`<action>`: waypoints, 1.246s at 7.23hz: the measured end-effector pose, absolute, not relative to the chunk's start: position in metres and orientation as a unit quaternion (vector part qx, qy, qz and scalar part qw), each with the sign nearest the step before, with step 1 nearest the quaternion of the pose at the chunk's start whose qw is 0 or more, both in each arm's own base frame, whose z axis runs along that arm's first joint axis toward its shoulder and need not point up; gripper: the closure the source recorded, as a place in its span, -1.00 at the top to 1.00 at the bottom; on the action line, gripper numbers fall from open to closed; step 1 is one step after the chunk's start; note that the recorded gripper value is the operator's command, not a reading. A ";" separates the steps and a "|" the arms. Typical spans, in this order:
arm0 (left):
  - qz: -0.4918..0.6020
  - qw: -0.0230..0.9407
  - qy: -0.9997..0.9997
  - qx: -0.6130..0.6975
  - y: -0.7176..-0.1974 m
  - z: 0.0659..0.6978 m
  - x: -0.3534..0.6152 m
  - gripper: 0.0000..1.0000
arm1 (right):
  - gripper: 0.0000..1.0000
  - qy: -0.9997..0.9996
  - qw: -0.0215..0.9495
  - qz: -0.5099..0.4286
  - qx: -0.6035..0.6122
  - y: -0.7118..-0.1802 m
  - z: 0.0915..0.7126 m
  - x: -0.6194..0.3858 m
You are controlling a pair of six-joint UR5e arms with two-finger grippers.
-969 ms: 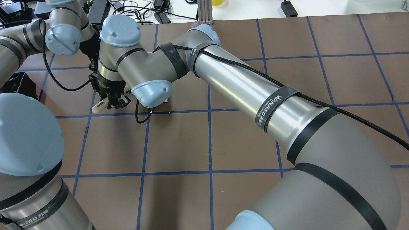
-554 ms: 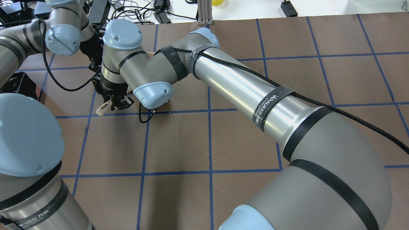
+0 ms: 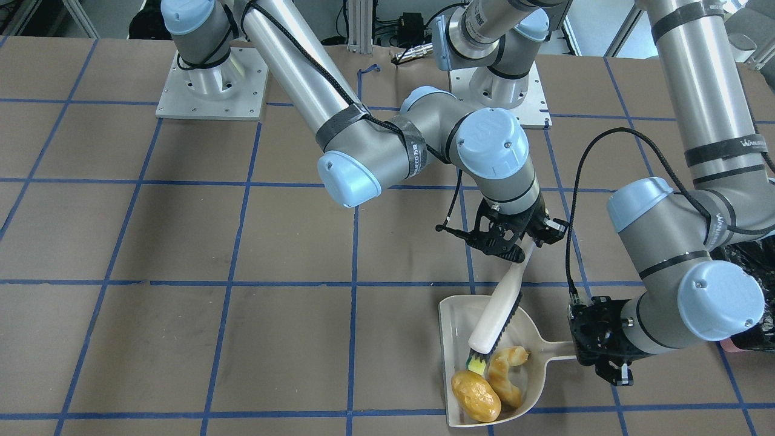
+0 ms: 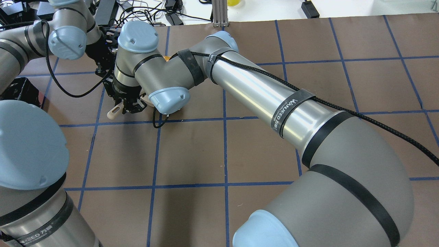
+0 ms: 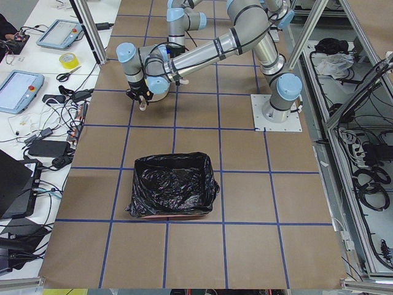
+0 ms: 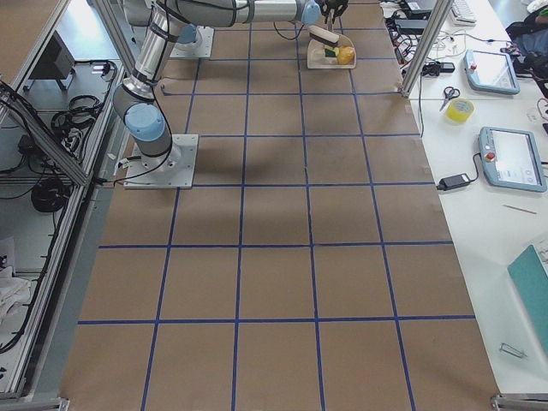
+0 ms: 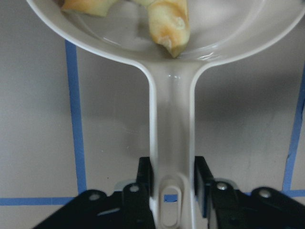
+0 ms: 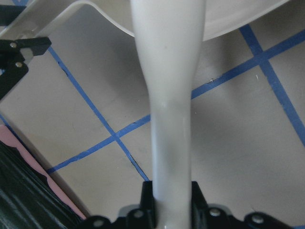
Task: Sweep and dump trash into bin
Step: 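Keep brushing the trash deeper into the dustpan held by the left gripper, then lift the dustpan toward the black bin while the right gripper withdraws the brush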
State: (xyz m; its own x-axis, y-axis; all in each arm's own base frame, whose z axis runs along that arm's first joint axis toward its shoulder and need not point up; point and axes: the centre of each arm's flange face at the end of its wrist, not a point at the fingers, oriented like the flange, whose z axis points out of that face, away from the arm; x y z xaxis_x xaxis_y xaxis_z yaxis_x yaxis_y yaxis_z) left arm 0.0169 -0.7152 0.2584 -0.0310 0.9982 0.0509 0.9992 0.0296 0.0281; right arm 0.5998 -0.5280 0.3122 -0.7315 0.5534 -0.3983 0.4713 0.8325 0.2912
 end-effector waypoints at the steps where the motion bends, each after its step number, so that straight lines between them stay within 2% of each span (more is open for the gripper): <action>1: -0.028 0.008 -0.717 -0.696 -0.715 0.258 0.017 -0.98 | -1.00 0.922 0.243 0.089 0.289 -0.522 0.323 0.601; 4: -0.028 0.009 -0.717 -0.696 -0.715 0.258 0.017 -0.98 | -1.00 0.922 0.214 0.096 0.309 -0.514 0.326 0.598; 9: 0.023 0.047 -0.744 -0.666 -0.715 0.261 0.066 -0.99 | -1.00 0.966 0.022 0.071 0.249 -0.505 0.304 0.520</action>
